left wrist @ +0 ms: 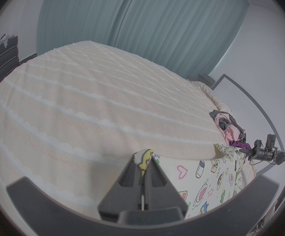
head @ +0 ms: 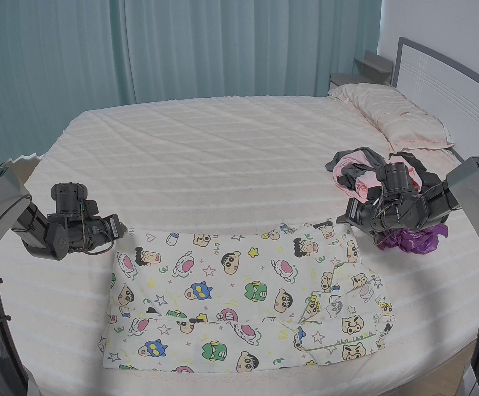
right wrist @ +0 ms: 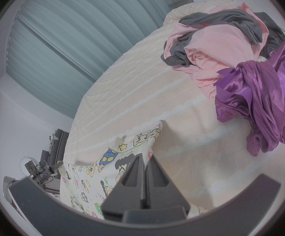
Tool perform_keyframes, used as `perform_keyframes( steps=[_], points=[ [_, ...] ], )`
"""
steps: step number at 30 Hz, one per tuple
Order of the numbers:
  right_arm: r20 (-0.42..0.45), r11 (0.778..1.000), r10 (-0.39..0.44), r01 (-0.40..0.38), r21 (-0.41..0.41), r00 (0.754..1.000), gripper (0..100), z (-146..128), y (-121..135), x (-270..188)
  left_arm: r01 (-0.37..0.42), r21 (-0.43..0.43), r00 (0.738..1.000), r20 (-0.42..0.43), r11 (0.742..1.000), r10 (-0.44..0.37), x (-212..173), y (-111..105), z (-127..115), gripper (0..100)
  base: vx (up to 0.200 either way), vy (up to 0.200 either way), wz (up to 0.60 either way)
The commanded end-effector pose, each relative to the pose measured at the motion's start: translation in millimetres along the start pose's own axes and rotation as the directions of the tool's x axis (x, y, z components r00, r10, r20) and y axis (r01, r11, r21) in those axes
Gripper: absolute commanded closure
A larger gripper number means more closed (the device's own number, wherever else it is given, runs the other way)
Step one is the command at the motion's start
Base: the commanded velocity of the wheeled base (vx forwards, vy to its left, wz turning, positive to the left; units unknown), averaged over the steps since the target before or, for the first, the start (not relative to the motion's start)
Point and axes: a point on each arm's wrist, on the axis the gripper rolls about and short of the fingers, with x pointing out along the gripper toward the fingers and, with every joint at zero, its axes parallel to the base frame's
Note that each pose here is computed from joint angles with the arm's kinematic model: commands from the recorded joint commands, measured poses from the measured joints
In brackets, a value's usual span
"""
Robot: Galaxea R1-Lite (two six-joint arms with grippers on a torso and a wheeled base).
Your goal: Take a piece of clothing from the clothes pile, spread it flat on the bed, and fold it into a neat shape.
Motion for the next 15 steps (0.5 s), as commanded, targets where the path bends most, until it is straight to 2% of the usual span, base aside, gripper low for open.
perform_keyframes(
  steps=[1, 15],
  points=[
    [0.014, 1.000, 0.008, -0.008, -0.004, 1.000, 100, 0.6, 1.4, -5.3, 0.000, -0.001, 1.000, 0.004, 1.000, 0.000, -5.0, -0.3, 1.5, 100, 0.000, 0.000, 0.00],
    [0.009, 1.000, 0.013, -0.013, -0.008, 1.000, 100, -4.0, 2.9, -3.3, -0.005, -0.010, 1.000, -0.008, 1.000, 0.005, -2.9, 3.6, -0.9, 100, 0.000, 0.000, 0.00]
  ],
)
